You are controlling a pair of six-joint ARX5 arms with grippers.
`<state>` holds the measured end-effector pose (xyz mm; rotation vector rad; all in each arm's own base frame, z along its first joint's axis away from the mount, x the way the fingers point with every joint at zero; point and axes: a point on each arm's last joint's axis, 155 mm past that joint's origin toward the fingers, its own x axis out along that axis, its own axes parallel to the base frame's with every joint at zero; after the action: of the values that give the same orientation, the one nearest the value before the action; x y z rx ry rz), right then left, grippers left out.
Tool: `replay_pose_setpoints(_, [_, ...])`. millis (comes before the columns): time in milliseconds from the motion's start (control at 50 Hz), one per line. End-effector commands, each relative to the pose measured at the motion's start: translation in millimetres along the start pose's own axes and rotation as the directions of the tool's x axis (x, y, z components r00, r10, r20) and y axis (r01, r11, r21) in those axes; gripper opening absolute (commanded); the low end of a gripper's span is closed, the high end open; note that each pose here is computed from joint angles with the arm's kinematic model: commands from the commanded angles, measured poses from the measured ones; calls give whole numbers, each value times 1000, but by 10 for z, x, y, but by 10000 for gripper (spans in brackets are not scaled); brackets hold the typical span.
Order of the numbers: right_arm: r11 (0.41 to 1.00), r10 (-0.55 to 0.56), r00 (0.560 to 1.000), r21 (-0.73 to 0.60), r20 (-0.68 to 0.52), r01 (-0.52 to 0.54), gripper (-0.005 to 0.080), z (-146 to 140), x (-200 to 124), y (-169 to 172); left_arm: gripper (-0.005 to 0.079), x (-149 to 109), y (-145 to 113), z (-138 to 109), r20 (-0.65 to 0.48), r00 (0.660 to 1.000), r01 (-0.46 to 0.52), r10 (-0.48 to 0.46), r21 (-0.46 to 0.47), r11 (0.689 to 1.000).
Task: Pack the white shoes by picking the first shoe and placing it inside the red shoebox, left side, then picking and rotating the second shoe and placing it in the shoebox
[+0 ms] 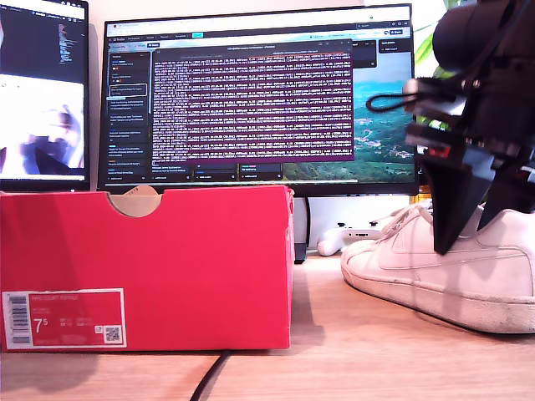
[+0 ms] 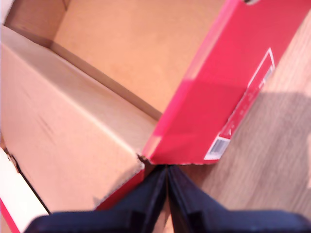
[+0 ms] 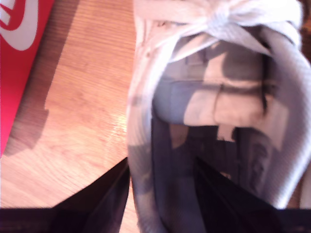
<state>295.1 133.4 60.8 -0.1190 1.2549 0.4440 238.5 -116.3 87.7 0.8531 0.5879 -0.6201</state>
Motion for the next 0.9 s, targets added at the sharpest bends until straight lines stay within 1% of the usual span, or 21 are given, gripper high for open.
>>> replay_pose_setpoints(0, [1000, 6, 1000, -8, -21, -6, 372, -7, 66, 12, -12, -7, 50, 95, 32, 999, -15, 15, -3, 1000])
replay_pose_setpoints(60, [1000, 9, 1000, -7, -26, -9, 360, -7, 102, 11, -12, -8, 63, 112, 39, 999, -20, 20, -4, 1000])
replay_pose_setpoints(120, [1000, 10, 1000, -9, -16, -10, 305, 27, 123, 8, -12, -8, 66, 118, 41, 999, -21, 21, -4, 1000])
replay_pose_setpoints(160, [1000, 11, 1000, -10, -4, -11, 234, 57, 126, 10, -12, -8, 67, 117, 41, 999, -21, 21, -5, 1000])
replay_pose_setpoints(220, [1000, 13, 1000, -13, 16, -13, 66, 109, 125, 14, -12, -8, 66, 116, 41, 999, -21, 21, -5, 1000])
replay_pose_setpoints(240, [1000, 15, 1000, -15, 24, -15, -11, 128, 125, 18, -12, -8, 66, 116, 41, 999, -21, 21, -5, 1000])
replay_pose_setpoints(260, [1000, 17, 999, -16, 30, -16, -23, 145, 124, 20, -12, -8, 66, 116, 40, 999, -21, 21, -5, 1000])
replay_pose_setpoints(280, [1000, 17, 999, -15, 34, -16, 1, 155, 123, 20, -12, -8, 65, 115, 40, 999, -20, 21, -5, 1000])
replay_pose_setpoints(320, [1000, 21, 999, -16, 39, -21, -14, 174, 114, 31, -12, -8, 62, 111, 39, 999, -19, 19, -5, 1000])
replay_pose_setpoints(420, [999, 36, 998, -16, 42, -36, -13, 222, 59, 73, -12, -7, 59, 106, 37, 999, -18, 18, -5, 1000])
replay_pose_setpoints(500, [999, 37, 999, -3, 39, -37, -13, 286, -45, 101, -12, -7, 59, 106, 37, 999, -18, 18, -5, 1000])
replay_pose_setpoints(620, [998, 51, 997, 44, 56, -54, -13, 458, -271, 189, -12, -7, 54, 101, 35, 999, -16, 16, -4, 1000])
replay_pose_setpoints(760, [985, 111, 988, 120, 103, -124, -13, 711, -588, 416, -12, -6, 15, 85, 30, 1000, 2, -2, -2, 1000])
replay_pose_setpoints(880, [978, 138, 978, 136, 156, -160, -13, 919, -849, 617, -12, -7, -14, 84, 32, 999, 16, -16, 0, 1000])
